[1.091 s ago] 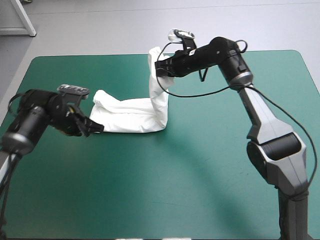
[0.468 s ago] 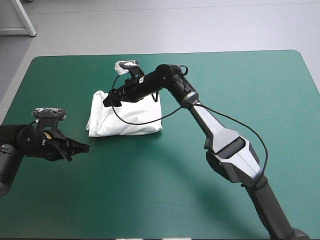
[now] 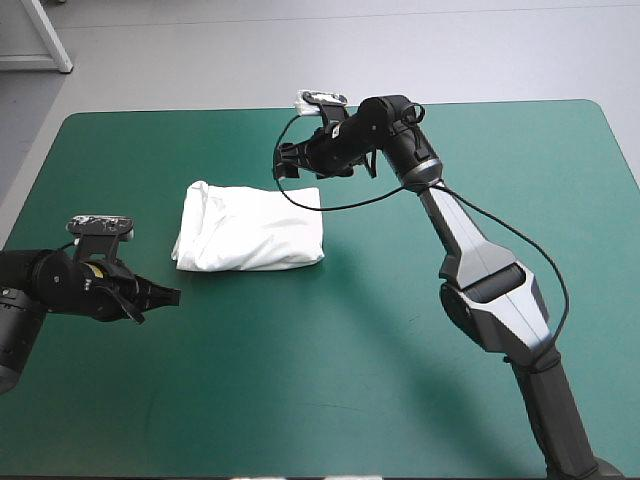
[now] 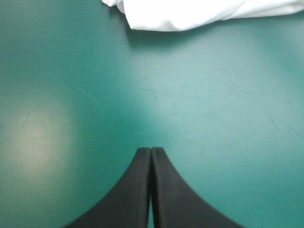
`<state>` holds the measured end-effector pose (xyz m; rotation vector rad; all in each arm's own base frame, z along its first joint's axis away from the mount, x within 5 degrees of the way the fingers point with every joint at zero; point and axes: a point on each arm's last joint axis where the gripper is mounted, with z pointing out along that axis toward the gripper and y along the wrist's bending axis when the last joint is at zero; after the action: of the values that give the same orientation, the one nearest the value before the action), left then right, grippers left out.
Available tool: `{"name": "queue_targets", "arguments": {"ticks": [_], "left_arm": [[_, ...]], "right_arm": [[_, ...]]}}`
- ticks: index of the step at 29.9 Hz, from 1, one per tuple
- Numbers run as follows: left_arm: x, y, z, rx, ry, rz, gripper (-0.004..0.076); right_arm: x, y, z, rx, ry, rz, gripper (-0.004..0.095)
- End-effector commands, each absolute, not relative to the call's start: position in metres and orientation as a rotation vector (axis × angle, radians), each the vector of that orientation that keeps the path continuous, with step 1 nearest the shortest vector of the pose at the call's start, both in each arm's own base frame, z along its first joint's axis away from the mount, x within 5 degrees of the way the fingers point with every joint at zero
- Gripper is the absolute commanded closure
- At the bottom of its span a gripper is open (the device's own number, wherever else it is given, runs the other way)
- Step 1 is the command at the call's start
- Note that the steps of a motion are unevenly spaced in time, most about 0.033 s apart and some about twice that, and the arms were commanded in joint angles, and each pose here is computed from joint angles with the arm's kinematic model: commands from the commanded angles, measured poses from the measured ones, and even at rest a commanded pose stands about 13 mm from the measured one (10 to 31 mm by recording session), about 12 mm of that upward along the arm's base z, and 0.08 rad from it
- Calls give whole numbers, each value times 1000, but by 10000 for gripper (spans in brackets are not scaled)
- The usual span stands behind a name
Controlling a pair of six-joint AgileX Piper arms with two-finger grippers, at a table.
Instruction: Fold the cloth
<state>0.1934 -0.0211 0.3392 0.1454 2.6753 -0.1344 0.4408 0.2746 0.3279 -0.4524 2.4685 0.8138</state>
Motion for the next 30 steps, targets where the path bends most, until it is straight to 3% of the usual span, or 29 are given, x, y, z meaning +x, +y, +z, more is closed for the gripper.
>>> {"name": "queue_targets", "arguments": {"ticks": [1, 5, 16, 18, 21, 24, 25, 30], "left_arm": [[192, -22, 350, 137, 2614, -156, 733], [192, -22, 351, 137, 2610, -159, 733], [185, -29, 355, 200, 2591, -259, 733], [185, -29, 355, 204, 2590, -258, 733], [185, -30, 355, 203, 2590, -261, 733], [185, -30, 355, 205, 2589, -263, 733], [184, -30, 355, 204, 2589, -266, 733], [185, -30, 356, 202, 2585, -272, 733]], "right_arm": [[422, 257, 361, -444, 2446, 733, 145], [417, 256, 332, -473, 2568, 664, 145], [426, 292, 267, -443, 2665, 853, 166], [424, 296, 266, -455, 2665, 847, 242], [422, 297, 268, -484, 2661, 795, 508], [421, 291, 272, -521, 2674, 703, 865], [420, 288, 274, -529, 2679, 660, 923], [420, 276, 287, -538, 2657, 529, 927]]}}
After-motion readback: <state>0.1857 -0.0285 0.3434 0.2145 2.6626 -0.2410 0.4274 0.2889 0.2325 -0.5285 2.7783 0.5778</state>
